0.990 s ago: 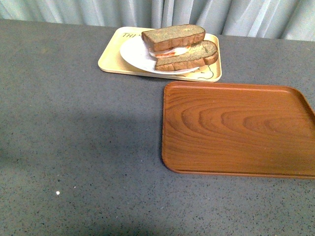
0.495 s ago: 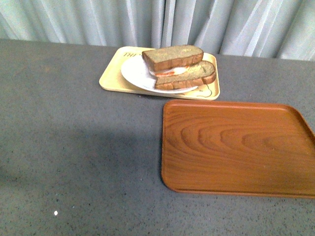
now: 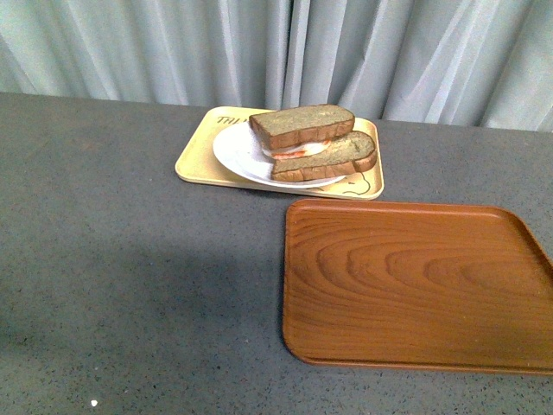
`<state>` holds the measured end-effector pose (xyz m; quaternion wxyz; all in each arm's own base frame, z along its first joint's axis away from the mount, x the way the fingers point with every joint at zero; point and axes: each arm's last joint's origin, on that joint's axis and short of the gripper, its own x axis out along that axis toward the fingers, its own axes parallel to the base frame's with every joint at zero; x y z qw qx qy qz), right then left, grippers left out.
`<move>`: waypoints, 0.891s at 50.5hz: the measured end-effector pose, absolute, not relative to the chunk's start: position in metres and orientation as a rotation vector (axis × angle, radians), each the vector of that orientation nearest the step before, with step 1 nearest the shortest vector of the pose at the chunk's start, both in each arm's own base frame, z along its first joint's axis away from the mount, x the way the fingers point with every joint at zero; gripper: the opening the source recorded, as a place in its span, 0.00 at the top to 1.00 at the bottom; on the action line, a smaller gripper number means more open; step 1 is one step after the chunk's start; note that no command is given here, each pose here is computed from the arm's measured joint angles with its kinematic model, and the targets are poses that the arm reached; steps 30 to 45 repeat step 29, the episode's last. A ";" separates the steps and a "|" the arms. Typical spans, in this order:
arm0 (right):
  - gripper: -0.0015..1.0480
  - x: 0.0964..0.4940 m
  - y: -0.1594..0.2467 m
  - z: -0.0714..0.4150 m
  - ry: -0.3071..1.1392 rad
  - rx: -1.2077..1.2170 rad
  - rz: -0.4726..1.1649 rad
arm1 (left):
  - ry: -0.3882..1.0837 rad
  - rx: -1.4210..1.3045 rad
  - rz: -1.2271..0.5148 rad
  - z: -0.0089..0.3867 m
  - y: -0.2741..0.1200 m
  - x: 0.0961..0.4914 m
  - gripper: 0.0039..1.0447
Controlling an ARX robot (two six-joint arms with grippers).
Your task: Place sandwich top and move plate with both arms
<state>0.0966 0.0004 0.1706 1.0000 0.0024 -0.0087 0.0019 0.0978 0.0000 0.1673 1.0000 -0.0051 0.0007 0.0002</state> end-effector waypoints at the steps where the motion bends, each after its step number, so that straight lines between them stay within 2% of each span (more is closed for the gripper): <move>1: 0.09 0.097 0.000 0.171 -0.017 0.005 0.004 | 0.001 -0.010 0.000 0.167 0.000 0.098 0.26; 4: 0.09 0.097 0.000 0.171 -0.017 0.005 0.004 | 0.001 -0.010 0.000 0.167 0.000 0.098 0.11; 6: 0.09 0.097 0.000 0.171 -0.017 0.005 0.004 | 0.001 -0.009 0.000 0.167 0.000 0.098 0.07; 10: 0.09 0.097 0.000 0.171 -0.017 0.005 0.004 | 0.001 -0.008 0.000 0.167 0.000 0.098 0.09; 45: 0.09 0.097 0.000 0.171 -0.017 0.005 0.004 | 0.001 -0.008 0.000 0.167 0.000 0.098 0.08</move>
